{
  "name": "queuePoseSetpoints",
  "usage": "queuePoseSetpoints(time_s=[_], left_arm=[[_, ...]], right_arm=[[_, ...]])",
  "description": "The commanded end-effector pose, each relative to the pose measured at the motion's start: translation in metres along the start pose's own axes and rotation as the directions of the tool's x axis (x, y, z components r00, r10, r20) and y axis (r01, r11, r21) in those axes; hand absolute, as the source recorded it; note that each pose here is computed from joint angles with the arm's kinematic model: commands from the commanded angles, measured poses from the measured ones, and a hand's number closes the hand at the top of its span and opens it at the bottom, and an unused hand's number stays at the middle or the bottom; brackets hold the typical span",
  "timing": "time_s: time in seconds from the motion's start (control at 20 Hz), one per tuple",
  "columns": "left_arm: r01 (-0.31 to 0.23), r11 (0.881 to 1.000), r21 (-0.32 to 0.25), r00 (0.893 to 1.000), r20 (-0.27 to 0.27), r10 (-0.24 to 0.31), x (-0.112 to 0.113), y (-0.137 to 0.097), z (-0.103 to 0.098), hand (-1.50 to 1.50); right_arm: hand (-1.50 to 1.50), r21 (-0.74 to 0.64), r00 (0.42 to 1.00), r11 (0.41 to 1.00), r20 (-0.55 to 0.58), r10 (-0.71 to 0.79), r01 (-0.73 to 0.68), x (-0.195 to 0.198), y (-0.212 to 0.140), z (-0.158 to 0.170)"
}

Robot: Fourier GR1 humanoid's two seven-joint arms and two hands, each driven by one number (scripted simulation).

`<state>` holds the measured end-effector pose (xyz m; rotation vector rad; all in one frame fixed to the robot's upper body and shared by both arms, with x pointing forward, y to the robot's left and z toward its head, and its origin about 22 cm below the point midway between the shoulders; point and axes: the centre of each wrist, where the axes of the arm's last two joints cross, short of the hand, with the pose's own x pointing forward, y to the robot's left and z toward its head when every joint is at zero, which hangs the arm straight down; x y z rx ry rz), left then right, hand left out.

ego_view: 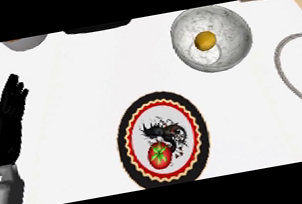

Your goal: Pick the lemon from the plate and place it in the bowl

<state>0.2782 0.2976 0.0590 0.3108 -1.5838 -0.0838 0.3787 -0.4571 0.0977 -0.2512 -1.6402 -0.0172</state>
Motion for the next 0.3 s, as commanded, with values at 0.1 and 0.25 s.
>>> queuePoseSetpoints(time_s=[0.1, 0.25], left_arm=[[-0.007, 1.0, -0.001, 1.0, 0.004, 0.007, 0.002, -0.005, -0.005, 0.0], [-0.007, 1.0, -0.008, 1.0, -0.007, 0.007, 0.005, -0.008, 0.0, 0.0]], right_arm=[[-1.5, 0.047, 0.996, 0.996, 0.045, -0.076, 0.074, -0.007, -0.04, 0.023], [-1.5, 0.071, 0.99, 0.991, 0.08, -0.117, 0.112, 0.005, -0.042, 0.017]])
